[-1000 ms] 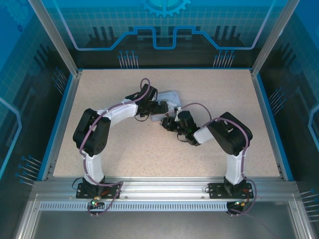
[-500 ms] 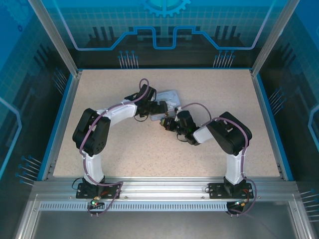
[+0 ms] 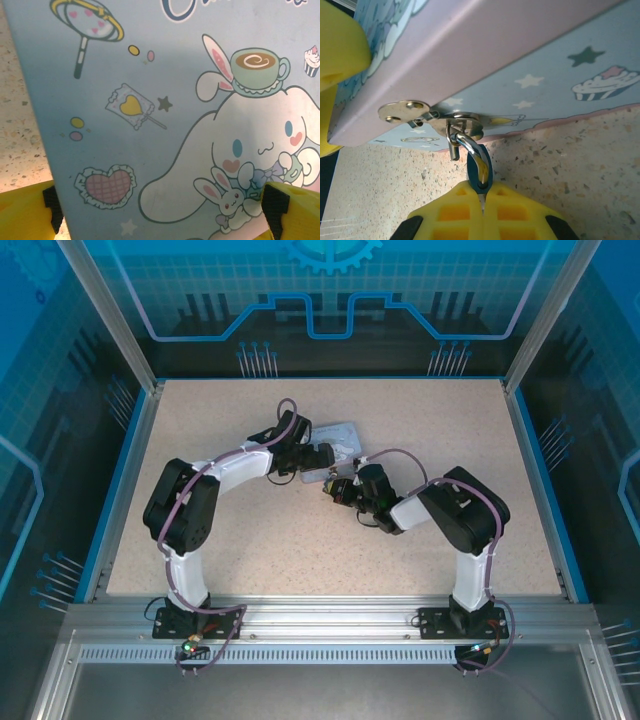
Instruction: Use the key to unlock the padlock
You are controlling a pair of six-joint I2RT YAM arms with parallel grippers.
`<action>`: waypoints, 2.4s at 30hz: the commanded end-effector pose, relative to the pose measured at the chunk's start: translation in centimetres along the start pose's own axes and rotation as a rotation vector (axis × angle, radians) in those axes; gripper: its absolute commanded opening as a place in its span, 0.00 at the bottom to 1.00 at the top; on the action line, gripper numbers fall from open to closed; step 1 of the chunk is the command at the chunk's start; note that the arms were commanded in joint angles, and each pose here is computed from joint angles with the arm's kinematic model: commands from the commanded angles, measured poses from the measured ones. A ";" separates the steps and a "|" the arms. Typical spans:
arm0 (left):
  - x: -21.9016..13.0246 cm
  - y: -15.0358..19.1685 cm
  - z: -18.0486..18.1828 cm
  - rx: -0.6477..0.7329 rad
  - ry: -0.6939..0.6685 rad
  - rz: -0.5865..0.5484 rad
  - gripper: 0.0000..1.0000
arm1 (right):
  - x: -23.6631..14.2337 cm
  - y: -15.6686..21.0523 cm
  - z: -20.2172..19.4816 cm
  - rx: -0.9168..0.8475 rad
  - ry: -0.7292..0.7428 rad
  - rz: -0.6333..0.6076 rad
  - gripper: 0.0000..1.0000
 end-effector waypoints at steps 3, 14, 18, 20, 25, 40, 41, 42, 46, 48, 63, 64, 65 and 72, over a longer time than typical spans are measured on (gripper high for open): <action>-0.6 0.0 2.0 0.006 -0.084 -0.014 0.99 | -0.5 1.7 -1.8 0.082 0.040 0.061 0.00; 0.0 0.7 2.5 -0.006 -0.089 0.014 0.99 | -0.3 0.7 -2.6 0.246 -0.021 -0.009 0.00; 0.3 1.1 2.9 -0.012 -0.099 0.030 0.99 | -0.4 0.3 -2.8 0.282 -0.027 -0.024 0.00; 0.5 1.3 3.1 -0.012 -0.105 0.037 0.99 | -0.5 0.1 -3.0 0.297 -0.027 -0.028 0.00; 0.7 1.6 3.5 -0.017 -0.119 0.046 0.99 | -0.6 -0.5 -3.7 0.346 -0.033 -0.053 0.00; 1.7 2.6 4.4 -0.023 -0.144 0.090 0.99 | -0.8 -1.3 -5.5 0.460 0.030 -0.087 0.00; 1.7 2.7 4.4 -0.023 -0.144 0.090 0.99 | -1.0 -1.3 -5.6 0.460 0.038 -0.084 0.00; 1.7 2.6 4.4 -0.020 -0.146 0.088 0.99 | -1.1 -1.4 -5.7 0.458 0.043 -0.084 0.00; 2.0 2.8 4.7 -0.019 -0.159 0.095 0.99 | -1.4 -1.8 -5.9 0.459 0.060 -0.073 0.00; 2.2 2.9 5.0 -0.019 -0.170 0.102 0.98 | -1.6 -1.8 -6.1 0.458 0.084 -0.051 0.00; 3.1 3.9 6.2 -0.020 -0.207 0.128 0.97 | -2.6 -3.1 -6.8 0.432 0.140 -0.028 0.00; 3.1 3.9 6.2 -0.019 -0.209 0.129 0.97 | -2.6 -3.3 -6.8 0.433 0.130 -0.021 0.00; 3.1 3.9 6.1 -0.018 -0.208 0.128 0.97 | -2.4 -3.4 -6.8 0.427 0.126 -0.002 0.00; 3.2 3.9 6.2 -0.017 -0.210 0.135 0.97 | -2.6 -3.3 -6.6 0.347 0.206 0.129 0.00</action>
Point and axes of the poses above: each hand's point on the last joint's axis, 136 mm out from that joint toward the fingers, its own x axis out along the fingers, its own z axis along the line the jaws close on, y = z × x, the point moved 3 cm from there along -x, back along the fingers, and after that the axes turned 8 degrees about -x, right-handed, at the moved point
